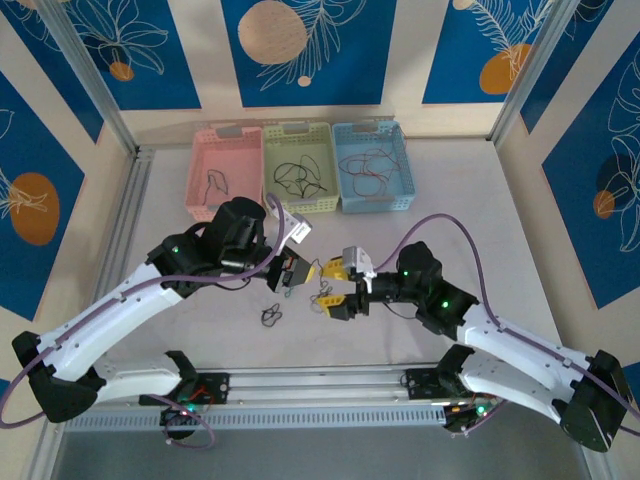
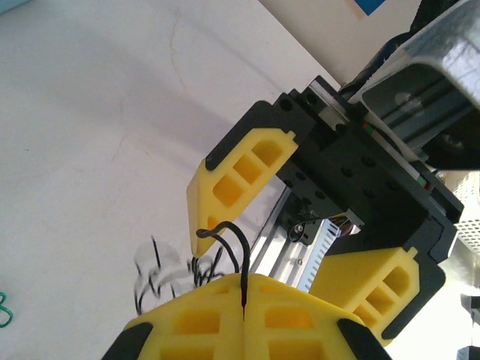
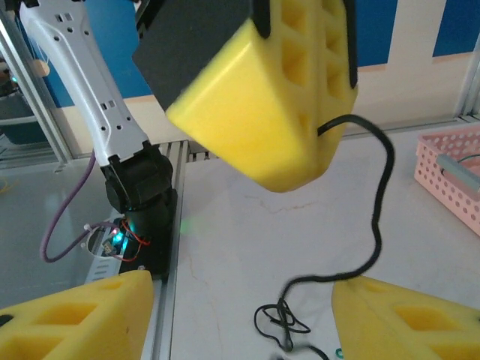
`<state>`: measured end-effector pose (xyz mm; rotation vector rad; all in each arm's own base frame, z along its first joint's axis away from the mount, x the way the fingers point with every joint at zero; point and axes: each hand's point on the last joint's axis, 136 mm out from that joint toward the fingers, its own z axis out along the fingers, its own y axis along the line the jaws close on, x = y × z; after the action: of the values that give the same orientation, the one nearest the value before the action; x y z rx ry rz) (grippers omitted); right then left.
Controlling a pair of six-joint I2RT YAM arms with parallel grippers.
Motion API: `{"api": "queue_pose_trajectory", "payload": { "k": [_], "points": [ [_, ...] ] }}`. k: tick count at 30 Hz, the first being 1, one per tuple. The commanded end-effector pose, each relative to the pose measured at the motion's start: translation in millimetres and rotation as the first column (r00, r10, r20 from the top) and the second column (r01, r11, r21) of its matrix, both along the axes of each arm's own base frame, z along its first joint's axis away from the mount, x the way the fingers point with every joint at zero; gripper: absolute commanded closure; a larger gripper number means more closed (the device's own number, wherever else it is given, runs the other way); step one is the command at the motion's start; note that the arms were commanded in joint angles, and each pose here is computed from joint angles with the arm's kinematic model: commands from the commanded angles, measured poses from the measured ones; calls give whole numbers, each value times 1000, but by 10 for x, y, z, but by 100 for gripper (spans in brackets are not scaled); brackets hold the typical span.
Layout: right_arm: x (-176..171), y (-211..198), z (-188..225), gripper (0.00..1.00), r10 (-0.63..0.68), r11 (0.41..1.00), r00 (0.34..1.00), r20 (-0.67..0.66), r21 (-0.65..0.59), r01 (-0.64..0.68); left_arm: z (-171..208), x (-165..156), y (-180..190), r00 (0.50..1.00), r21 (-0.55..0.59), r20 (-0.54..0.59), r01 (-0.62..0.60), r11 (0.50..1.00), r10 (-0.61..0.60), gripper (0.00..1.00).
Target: Untangle the cables
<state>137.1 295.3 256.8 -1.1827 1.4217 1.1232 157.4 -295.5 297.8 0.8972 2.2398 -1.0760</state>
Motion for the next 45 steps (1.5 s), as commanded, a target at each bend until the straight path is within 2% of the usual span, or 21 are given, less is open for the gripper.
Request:
{"api": "queue_pose_trajectory", "payload": {
  "k": [1,7,9,11,13,15,18,23,30,33,38,40,45],
  "points": [
    [126,62,177,35,-42,999,996,81,14,41,125,-32,11,1000,-32,5,15,999,-15,100],
    [395,175,244,41,-119,993,982,149,-2,121,163,-63,19,1000,-50,5,21,999,-21,100],
    [503,226,240,47,-146,989,978,152,-10,149,184,-87,8,1000,-64,1,31,997,-31,100],
    [671,253,207,58,-207,977,965,162,-21,213,211,-109,3,999,-77,-2,38,996,-39,100],
    [899,231,248,80,-303,952,939,164,8,305,244,-127,13,999,-86,1,41,995,-42,100],
    [1103,170,298,92,-378,926,920,108,45,375,293,-148,37,999,-91,7,43,995,-42,100],
    [1437,14,267,94,-467,884,883,45,36,466,383,-196,94,999,-103,19,44,994,-42,100],
    [2020,-462,13,96,-627,778,774,-89,-13,629,592,-335,223,998,-154,42,51,987,-45,100],
    [2430,-958,-317,95,-742,666,647,-177,-79,742,947,-547,469,994,-225,103,60,973,-38,100],
    [2499,-1039,-407,95,-768,636,613,-187,-103,765,1074,-613,543,991,-252,126,66,966,-35,100],
    [2370,-878,-338,90,-694,716,703,-158,-48,696,1118,-630,562,990,-261,134,68,963,-34,100],
    [2352,-846,-294,89,-684,725,713,-155,-38,688,1097,-623,554,991,-257,132,68,964,-34,100],
    [2221,-739,-249,92,-615,783,769,-171,-26,621,996,-564,540,992,-238,128,46,970,-16,100]
  ]
}}
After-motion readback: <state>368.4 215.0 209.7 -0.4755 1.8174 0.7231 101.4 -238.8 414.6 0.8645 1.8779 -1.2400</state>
